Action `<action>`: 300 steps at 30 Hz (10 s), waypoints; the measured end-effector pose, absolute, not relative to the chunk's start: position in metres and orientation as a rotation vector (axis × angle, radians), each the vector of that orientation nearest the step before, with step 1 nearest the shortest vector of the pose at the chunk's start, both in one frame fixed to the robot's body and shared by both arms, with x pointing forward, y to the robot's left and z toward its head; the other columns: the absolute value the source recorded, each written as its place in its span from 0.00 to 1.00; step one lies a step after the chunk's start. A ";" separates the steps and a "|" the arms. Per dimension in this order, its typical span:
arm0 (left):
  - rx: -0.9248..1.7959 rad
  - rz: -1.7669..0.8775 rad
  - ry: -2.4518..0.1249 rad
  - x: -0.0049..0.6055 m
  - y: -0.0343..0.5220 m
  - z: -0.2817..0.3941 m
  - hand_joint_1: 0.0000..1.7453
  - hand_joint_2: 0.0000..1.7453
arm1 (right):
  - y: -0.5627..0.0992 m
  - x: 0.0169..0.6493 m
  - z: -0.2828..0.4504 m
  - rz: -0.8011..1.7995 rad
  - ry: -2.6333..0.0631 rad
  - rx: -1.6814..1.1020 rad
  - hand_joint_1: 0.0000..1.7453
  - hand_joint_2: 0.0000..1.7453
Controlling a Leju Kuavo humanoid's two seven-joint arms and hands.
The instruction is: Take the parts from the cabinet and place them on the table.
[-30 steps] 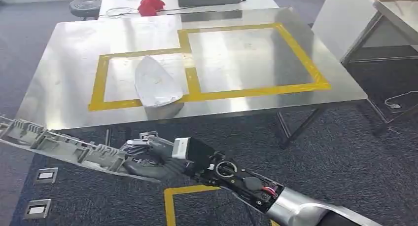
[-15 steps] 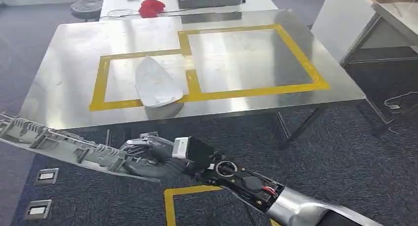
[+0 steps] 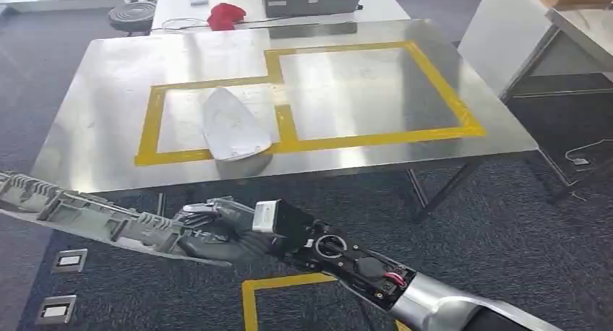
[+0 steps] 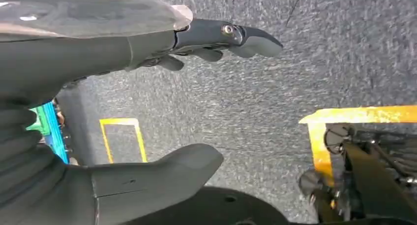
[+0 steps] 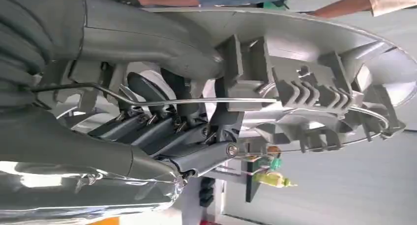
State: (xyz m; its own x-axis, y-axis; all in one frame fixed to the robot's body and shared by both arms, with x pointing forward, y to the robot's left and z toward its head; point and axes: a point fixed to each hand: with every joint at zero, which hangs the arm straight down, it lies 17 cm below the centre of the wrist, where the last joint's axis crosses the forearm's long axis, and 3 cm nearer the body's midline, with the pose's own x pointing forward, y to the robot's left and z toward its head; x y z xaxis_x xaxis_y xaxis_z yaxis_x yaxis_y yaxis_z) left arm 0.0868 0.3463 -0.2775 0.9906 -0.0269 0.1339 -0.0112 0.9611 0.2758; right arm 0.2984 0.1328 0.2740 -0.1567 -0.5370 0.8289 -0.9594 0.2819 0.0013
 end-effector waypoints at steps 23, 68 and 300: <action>0.292 -0.004 -0.122 0.083 0.352 -0.278 0.00 1.00 | 0.133 0.295 0.271 0.707 -1.801 1.368 1.00 1.00; 0.283 -0.039 -0.145 0.089 0.345 -0.277 0.00 1.00 | 0.018 0.449 0.437 0.255 -2.268 0.925 1.00 1.00; 0.235 0.036 -0.123 0.086 0.335 -0.279 0.00 0.00 | -0.470 0.052 -0.253 -0.094 0.110 -0.550 0.00 1.00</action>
State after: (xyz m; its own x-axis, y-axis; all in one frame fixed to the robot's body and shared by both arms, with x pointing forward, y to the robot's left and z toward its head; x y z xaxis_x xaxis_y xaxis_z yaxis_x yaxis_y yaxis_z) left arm 0.0862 0.3350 -0.2785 0.9919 0.0217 0.1254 -0.0503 0.9719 0.2300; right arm 0.0516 -0.4696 -0.2535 0.9898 -0.1180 -0.0792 0.0591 0.8484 -0.5260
